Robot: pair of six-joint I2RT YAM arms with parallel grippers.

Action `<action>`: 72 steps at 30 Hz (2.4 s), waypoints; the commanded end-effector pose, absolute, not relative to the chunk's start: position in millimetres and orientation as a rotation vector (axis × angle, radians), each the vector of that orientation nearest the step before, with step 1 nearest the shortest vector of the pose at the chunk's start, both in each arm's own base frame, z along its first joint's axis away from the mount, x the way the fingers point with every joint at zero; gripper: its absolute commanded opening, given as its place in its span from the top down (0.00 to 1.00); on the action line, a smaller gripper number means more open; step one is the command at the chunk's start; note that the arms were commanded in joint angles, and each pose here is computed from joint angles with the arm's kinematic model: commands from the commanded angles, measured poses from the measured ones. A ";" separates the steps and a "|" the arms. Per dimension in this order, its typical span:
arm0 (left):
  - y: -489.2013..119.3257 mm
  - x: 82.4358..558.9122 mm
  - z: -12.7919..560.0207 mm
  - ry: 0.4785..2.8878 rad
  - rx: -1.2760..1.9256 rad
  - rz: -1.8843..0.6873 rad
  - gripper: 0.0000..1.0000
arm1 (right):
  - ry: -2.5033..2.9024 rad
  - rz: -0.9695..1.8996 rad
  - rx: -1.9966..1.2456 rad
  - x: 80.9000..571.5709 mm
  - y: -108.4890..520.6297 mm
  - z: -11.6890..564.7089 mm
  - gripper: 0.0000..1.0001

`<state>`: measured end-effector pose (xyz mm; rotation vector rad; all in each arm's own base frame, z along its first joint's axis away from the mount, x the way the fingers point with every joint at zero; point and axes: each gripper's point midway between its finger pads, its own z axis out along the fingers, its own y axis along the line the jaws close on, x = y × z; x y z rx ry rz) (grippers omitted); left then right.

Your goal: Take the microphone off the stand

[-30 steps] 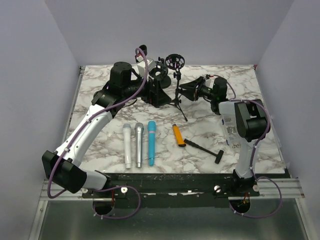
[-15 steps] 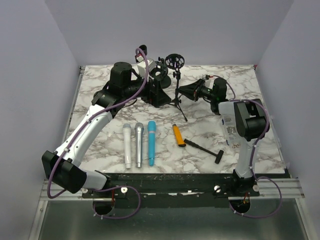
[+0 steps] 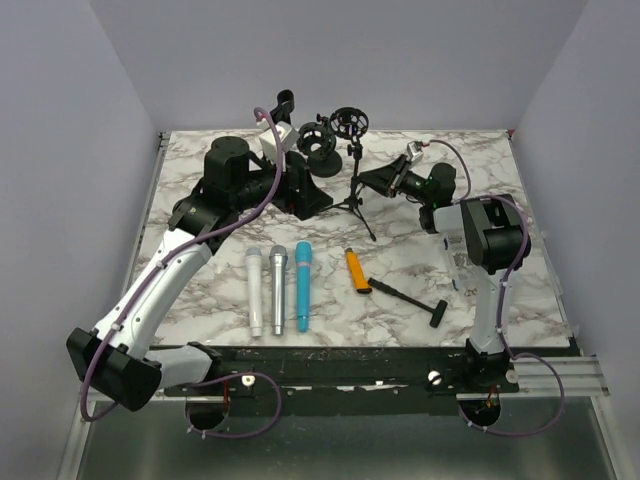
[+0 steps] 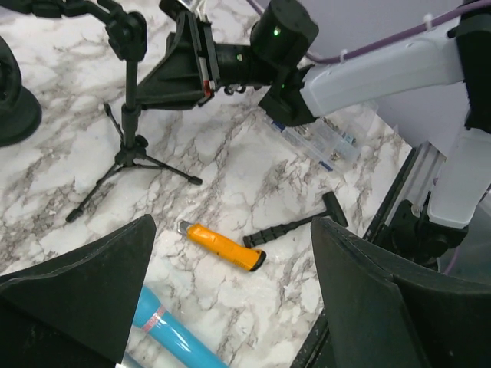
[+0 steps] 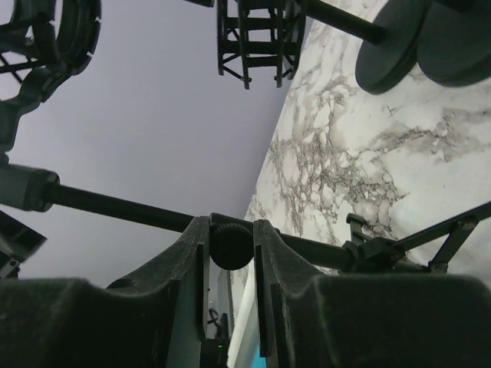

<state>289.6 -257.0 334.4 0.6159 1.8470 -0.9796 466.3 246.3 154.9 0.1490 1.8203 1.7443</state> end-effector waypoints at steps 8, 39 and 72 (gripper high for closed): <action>-253.0 300.2 345.7 1.775 0.604 -0.904 0.16 | 1.807 1.701 -0.166 444.9 255.1 88.3 0.99; -257.6 306.5 330.9 1.821 0.615 -0.908 0.16 | 1.870 1.422 -0.287 458.1 244.4 142.2 0.44; -260.9 302.8 332.4 1.830 0.627 -0.942 0.16 | 2.135 1.311 1.251 482.0 243.5 166.3 0.38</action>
